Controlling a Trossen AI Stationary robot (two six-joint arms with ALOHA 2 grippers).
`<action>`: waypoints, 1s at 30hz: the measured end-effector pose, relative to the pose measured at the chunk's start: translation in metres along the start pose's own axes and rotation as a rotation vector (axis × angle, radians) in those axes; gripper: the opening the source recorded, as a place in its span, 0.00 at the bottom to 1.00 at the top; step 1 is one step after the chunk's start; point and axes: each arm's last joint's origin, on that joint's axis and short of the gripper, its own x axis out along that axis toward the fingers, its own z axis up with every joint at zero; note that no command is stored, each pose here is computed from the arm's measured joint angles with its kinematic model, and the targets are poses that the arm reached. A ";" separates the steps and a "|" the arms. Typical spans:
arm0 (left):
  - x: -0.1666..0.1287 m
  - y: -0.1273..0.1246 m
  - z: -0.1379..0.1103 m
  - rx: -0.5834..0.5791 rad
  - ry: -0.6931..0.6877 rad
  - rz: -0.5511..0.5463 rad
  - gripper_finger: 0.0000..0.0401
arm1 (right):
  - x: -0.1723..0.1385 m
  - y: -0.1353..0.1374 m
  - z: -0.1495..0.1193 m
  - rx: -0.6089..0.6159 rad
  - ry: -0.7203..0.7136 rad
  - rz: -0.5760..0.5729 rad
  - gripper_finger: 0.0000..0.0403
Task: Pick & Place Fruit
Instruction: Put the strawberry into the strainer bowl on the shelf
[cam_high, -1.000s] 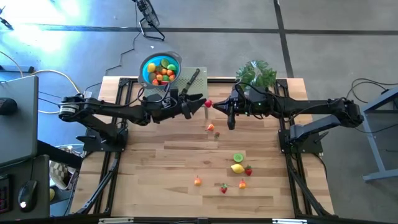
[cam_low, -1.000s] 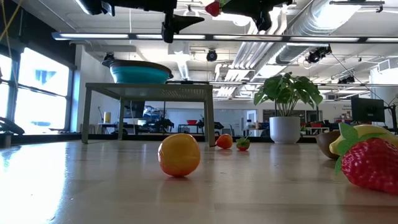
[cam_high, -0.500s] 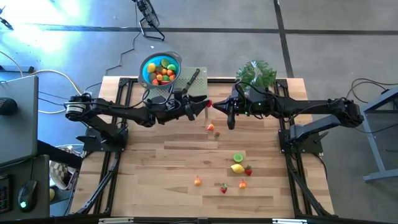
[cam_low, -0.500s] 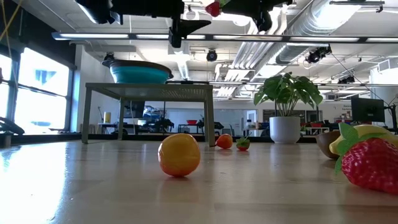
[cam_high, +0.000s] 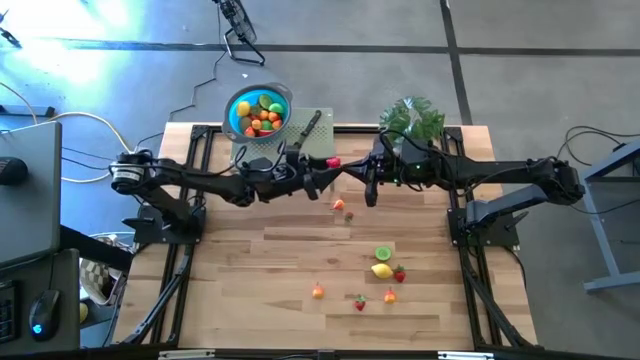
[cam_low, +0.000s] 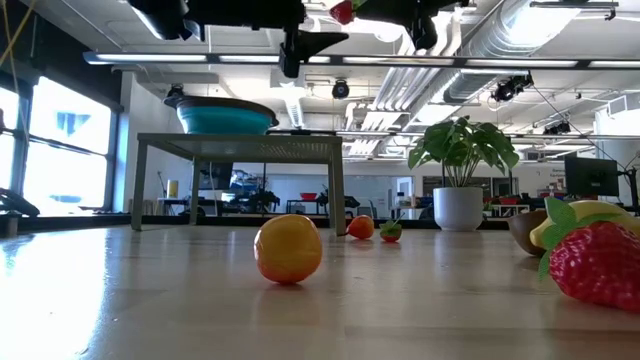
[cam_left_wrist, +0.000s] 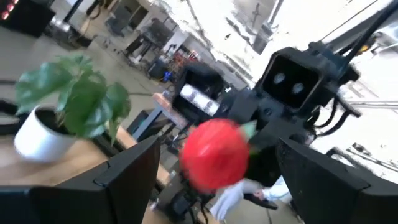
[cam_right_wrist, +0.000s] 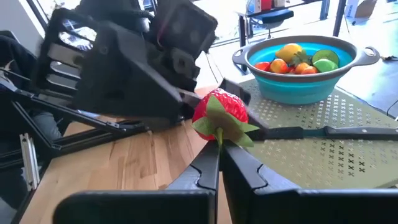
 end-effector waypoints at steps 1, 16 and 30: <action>0.003 -0.002 0.001 0.010 -0.007 -0.006 0.78 | 0.000 0.000 0.000 0.004 0.004 -0.001 0.01; 0.008 -0.006 0.002 0.029 0.037 0.000 0.78 | 0.000 0.000 -0.001 0.017 0.009 -0.005 0.01; 0.008 -0.005 0.002 0.029 0.047 -0.006 0.48 | 0.000 0.000 -0.001 0.014 0.009 -0.004 0.01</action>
